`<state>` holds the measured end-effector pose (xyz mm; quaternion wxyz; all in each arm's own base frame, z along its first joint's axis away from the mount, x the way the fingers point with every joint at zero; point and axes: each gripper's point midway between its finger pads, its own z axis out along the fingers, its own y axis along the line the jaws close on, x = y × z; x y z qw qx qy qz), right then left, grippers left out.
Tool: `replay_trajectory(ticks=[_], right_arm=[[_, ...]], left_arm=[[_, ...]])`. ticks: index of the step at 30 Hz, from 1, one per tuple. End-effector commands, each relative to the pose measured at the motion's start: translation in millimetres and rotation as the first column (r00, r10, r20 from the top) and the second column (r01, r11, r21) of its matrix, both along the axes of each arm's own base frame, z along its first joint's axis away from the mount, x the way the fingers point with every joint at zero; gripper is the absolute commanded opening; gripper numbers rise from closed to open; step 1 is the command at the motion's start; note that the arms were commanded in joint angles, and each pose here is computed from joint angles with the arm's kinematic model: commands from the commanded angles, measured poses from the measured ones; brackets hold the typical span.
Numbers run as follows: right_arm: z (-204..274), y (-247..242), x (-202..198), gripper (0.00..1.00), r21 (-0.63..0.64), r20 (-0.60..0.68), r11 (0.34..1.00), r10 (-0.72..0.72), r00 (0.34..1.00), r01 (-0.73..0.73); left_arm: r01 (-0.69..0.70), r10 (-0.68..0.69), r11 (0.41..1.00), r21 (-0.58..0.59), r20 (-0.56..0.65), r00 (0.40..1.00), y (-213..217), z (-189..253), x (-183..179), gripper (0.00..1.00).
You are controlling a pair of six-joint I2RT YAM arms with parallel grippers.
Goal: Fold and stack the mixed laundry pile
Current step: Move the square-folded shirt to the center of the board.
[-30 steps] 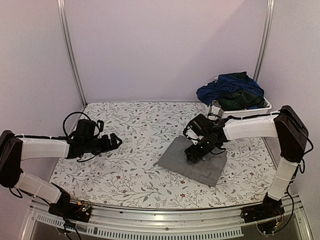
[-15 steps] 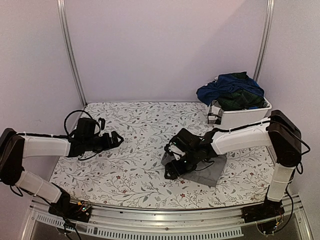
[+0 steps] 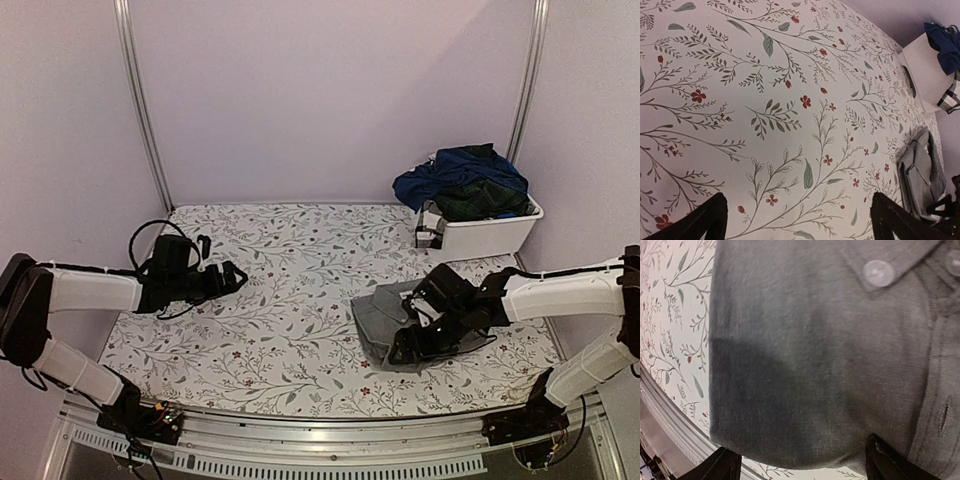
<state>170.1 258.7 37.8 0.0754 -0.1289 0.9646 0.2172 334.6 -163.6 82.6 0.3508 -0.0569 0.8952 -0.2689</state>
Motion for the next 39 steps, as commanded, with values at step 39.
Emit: replay_trajectory(ticks=[39], right_arm=[[-55.0, -0.8, 77.0, 0.76, -0.129, 0.079, 0.986, -0.094, 0.992, 0.104]], left_arm=[[-0.031, 0.032, 0.999, -0.020, 0.063, 0.997, 10.8, 23.3, 4.6, 1.00]])
